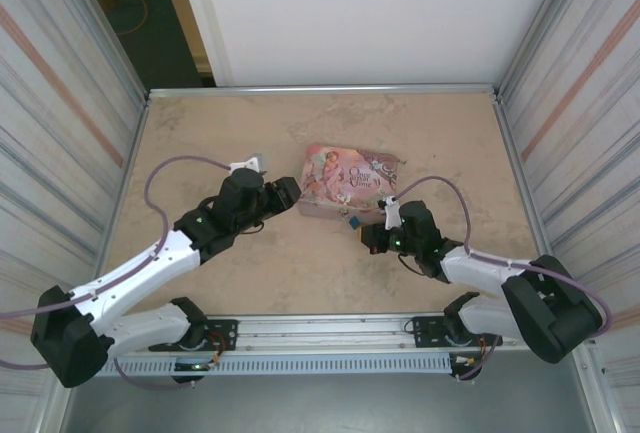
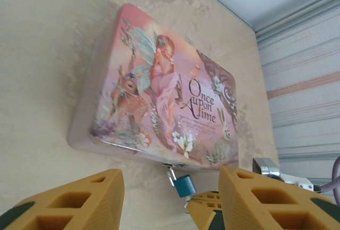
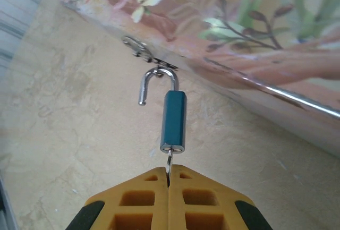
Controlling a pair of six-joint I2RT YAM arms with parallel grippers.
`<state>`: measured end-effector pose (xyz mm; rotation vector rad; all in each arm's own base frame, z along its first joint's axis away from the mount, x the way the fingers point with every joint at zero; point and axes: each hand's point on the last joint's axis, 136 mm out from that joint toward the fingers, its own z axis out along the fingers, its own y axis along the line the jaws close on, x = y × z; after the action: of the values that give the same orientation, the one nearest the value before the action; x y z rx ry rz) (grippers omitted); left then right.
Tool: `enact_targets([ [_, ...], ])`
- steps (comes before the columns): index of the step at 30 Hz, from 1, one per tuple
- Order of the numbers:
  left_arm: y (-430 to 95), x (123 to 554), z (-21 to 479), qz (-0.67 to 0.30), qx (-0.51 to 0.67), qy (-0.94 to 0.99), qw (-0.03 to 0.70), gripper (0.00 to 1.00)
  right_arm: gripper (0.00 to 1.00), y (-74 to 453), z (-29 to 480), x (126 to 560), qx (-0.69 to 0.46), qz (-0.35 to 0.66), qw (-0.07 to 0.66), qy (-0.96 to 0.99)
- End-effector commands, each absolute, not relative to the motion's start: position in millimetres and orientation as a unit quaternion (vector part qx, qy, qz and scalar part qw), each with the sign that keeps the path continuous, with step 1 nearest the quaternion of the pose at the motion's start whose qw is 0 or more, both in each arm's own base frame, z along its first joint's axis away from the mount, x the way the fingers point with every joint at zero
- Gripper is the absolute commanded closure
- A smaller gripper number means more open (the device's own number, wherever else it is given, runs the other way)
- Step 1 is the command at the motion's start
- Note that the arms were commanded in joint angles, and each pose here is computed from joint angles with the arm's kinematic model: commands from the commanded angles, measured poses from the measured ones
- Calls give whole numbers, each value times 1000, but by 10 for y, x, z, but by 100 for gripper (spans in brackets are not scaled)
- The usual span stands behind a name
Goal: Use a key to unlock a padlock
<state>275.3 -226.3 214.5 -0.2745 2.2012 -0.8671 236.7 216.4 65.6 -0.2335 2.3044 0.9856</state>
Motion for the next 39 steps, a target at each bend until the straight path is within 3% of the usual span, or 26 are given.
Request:
enact_targets([
  [1, -2134, 2791, 2259, -296, -84, 859, 408, 48, 100, 2072, 393, 2240, -39, 376, 241, 894],
  [8, -2135, 2885, 2231, -265, -37, 868, 419, 30, 100, 2012, 253, 2314, -25, 358, 228, 905],
  [12, -2187, 3011, 2121, -287, -7, 876, 387, 23, 88, 2001, 278, 2337, -26, 356, 236, 904],
  [17, -2325, 3211, 1994, -328, 28, 885, 329, 22, 70, 1964, 334, 2347, -29, 355, 242, 903],
  [28, -2629, 3643, 1527, -341, 87, 903, 248, 22, 40, 1915, 776, 2504, -42, 385, 293, 874],
  [39, -2625, 3517, 944, -316, 69, 929, 178, 24, 34, 1905, 1084, 3061, -68, 376, 366, 848],
])
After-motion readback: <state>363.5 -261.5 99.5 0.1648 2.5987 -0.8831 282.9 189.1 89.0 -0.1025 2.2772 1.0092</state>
